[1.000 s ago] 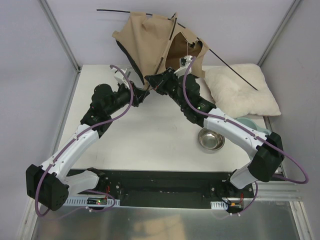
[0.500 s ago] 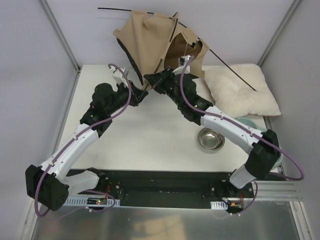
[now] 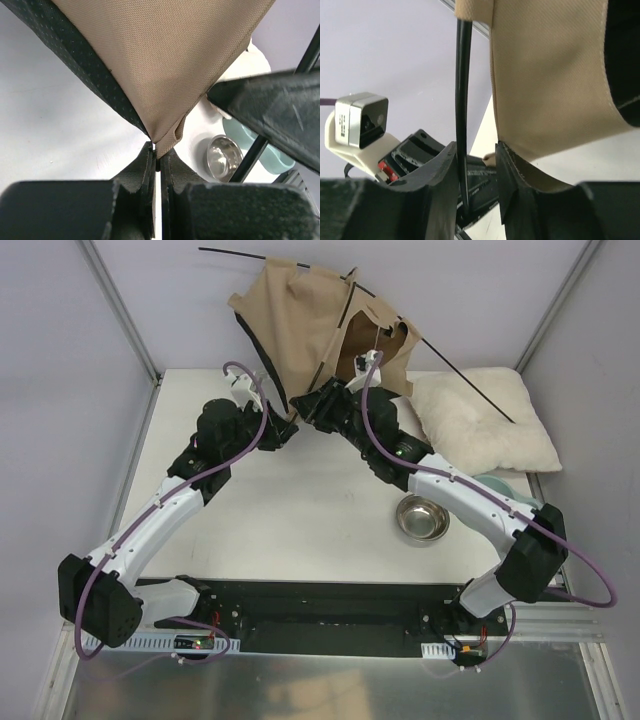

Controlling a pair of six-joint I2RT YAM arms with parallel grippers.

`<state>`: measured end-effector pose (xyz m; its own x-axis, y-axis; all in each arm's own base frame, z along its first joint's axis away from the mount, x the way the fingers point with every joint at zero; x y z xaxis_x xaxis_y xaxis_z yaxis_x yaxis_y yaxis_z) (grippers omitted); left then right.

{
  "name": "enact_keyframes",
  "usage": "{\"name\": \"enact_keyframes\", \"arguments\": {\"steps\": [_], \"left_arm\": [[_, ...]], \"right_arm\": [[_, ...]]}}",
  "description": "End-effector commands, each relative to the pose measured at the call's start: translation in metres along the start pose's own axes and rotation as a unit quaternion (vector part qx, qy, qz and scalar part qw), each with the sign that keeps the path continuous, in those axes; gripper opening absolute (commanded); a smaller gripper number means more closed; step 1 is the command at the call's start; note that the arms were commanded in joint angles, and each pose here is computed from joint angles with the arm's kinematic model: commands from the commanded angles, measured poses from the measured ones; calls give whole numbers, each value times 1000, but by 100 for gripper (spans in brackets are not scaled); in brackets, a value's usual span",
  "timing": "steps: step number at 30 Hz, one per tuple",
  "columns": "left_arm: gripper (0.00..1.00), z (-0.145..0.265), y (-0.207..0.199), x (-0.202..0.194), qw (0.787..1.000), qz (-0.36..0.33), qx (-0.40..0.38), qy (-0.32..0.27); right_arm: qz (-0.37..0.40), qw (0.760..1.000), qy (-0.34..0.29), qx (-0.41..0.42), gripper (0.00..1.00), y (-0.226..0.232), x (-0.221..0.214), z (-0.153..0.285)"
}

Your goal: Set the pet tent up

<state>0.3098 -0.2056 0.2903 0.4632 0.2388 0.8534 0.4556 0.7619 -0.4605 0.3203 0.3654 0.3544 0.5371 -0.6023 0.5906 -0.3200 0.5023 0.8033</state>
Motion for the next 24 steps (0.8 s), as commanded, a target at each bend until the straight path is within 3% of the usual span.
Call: {"name": "enact_keyframes", "arguments": {"steps": [1, 19, 20, 22, 24], "left_arm": [[0, -2, 7, 13, 999, 11, 37, -18], [0, -4, 9, 10, 999, 0, 35, -16], [0, -4, 8, 10, 999, -2, 30, -17], [0, -4, 7, 8, 1000, -10, 22, -16], [0, -3, 8, 5, 999, -22, 18, -15]], "right_arm": [[18, 1000, 20, 10, 40, 7, 1, 24], [59, 994, 95, 22, 32, 5, -34, 11], [59, 993, 97, 23, 27, 5, -35, 10], [61, 994, 91, 23, 2, 6, -33, 8], [63, 995, 75, 21, 0, 7, -28, 8]]}}
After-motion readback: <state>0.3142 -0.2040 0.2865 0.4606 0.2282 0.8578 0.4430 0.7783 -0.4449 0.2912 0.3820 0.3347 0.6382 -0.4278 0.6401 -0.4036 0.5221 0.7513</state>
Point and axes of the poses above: each gripper's point midway between its finger pads, its own z axis back along the fingers, its own y axis along the line the jaws close on, x = y × z, the point moved 3 cm from there along z, back along the fingers, and after that the axes turned 5 degrees about -z, right-handed, at the moved point
